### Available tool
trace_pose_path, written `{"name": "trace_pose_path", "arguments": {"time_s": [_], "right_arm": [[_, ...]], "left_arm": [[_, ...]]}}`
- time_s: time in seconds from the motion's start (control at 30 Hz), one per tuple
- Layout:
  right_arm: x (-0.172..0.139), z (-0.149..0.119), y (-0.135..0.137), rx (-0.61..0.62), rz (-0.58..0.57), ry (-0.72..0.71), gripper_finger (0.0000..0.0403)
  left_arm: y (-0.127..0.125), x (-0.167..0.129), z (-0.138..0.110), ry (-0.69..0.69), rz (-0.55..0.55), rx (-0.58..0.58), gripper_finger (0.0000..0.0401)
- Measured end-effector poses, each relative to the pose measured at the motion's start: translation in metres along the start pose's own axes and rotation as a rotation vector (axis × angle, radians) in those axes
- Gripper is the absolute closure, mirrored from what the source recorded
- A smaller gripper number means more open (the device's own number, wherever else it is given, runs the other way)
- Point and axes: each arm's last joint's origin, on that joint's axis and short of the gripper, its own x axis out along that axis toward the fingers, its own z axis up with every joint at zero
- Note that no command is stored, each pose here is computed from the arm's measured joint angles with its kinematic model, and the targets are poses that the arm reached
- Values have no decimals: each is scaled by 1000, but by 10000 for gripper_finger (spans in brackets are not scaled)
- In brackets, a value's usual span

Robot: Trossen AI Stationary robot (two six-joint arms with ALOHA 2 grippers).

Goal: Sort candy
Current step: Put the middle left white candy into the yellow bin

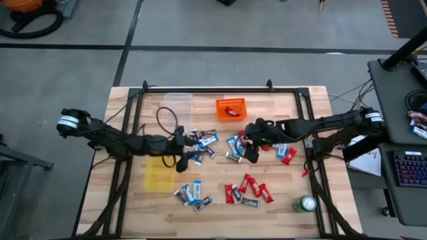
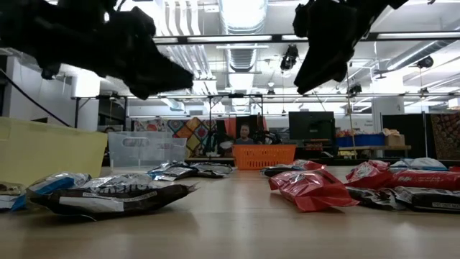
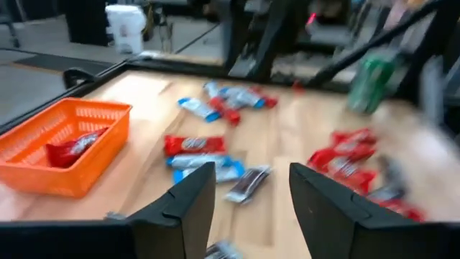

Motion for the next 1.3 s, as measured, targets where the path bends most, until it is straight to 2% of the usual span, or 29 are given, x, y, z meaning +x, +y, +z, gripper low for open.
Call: {"name": "trace_pose_path", "arguments": {"time_s": [0.33,0.43,0.57,0.97,1.3], "right_arm": [[-3,0,3,-8,6,-16,241],[-1,-1,3,-8,4,-12,241],[-1,-1,3,-8,4,-11,241],[0,0,4,-7,9,-22,241],[1,-2,3,-7,7,-18,241]], "left_arm": [[-3,50,-6,180,141,166,180],[2,61,-16,264,183,194,168],[6,73,-26,310,206,200,164],[21,95,-43,412,272,194,185],[29,92,-51,466,311,152,229]]}}
